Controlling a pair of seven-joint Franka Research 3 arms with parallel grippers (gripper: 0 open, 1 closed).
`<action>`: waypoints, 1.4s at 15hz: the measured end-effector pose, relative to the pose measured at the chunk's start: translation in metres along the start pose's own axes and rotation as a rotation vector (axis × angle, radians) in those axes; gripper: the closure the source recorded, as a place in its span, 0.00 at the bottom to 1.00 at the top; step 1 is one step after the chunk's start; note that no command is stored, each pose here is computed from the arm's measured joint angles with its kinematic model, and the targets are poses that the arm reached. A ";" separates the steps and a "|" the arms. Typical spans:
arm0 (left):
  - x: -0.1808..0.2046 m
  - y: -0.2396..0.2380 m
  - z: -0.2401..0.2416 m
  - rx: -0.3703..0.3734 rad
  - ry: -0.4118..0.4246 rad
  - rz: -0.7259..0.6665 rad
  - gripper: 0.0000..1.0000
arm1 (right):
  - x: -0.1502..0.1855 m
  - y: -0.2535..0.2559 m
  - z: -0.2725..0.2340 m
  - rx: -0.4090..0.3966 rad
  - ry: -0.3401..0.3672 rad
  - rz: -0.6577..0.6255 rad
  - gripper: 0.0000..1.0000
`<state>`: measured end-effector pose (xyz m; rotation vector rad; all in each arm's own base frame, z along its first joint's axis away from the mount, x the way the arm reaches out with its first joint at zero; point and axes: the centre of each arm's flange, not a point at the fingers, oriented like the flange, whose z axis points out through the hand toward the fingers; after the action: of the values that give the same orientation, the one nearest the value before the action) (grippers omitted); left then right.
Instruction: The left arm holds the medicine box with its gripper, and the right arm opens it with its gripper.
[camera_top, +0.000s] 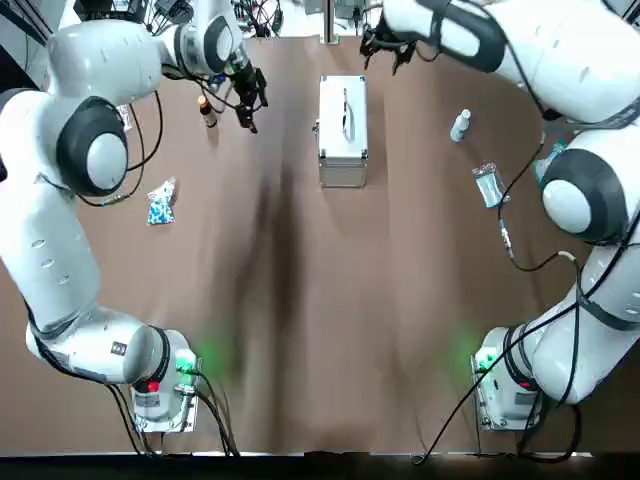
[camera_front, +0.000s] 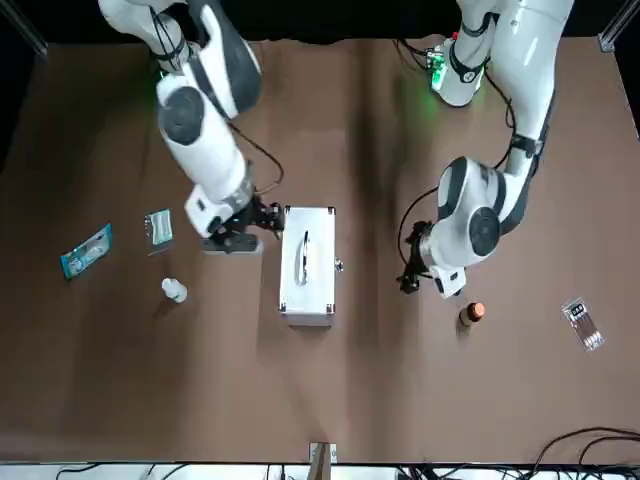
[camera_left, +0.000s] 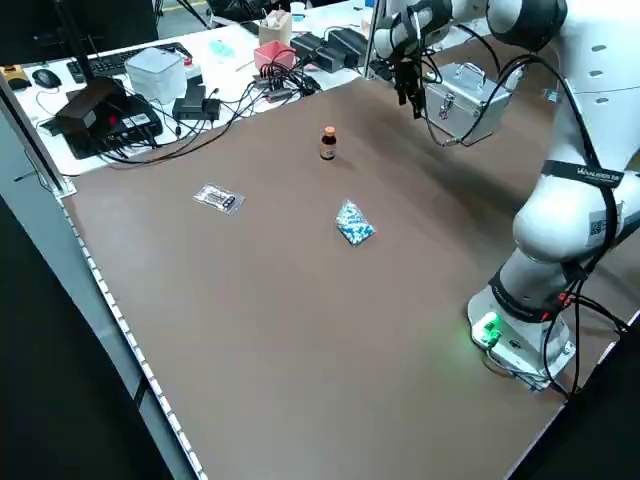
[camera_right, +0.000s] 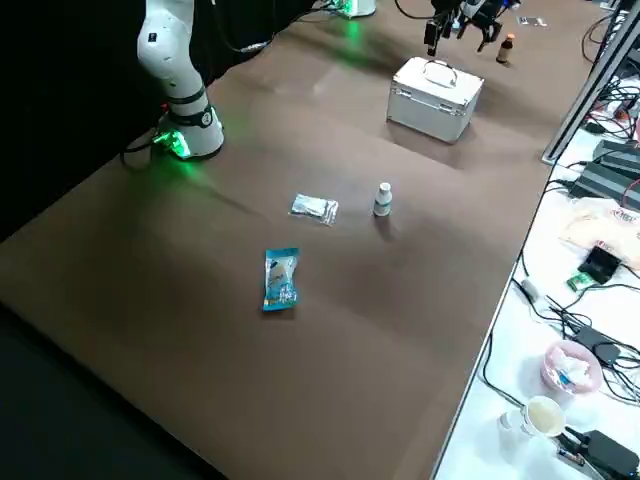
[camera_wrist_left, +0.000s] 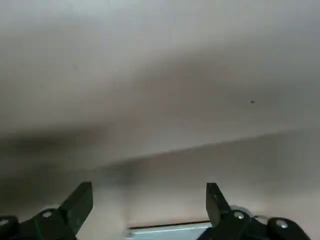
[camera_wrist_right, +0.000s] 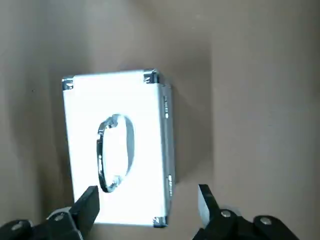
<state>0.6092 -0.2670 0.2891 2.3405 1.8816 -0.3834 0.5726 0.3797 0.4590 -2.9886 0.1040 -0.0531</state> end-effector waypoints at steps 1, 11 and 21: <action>-0.005 0.004 0.006 -0.008 -0.003 -0.063 0.00 | -0.003 -0.007 0.009 -0.004 -0.005 -0.006 0.16; -0.058 0.036 0.062 0.012 -0.067 -0.280 0.00 | -0.019 -0.050 0.064 0.011 0.024 0.018 0.42; -0.130 0.022 0.069 0.024 -0.093 -0.262 0.00 | -0.014 -0.060 0.087 0.009 0.030 0.024 0.51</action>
<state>0.5963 -0.4112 0.2558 2.0526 2.1532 -0.5322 0.5662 0.4526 0.3817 -2.9771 0.1433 -0.0950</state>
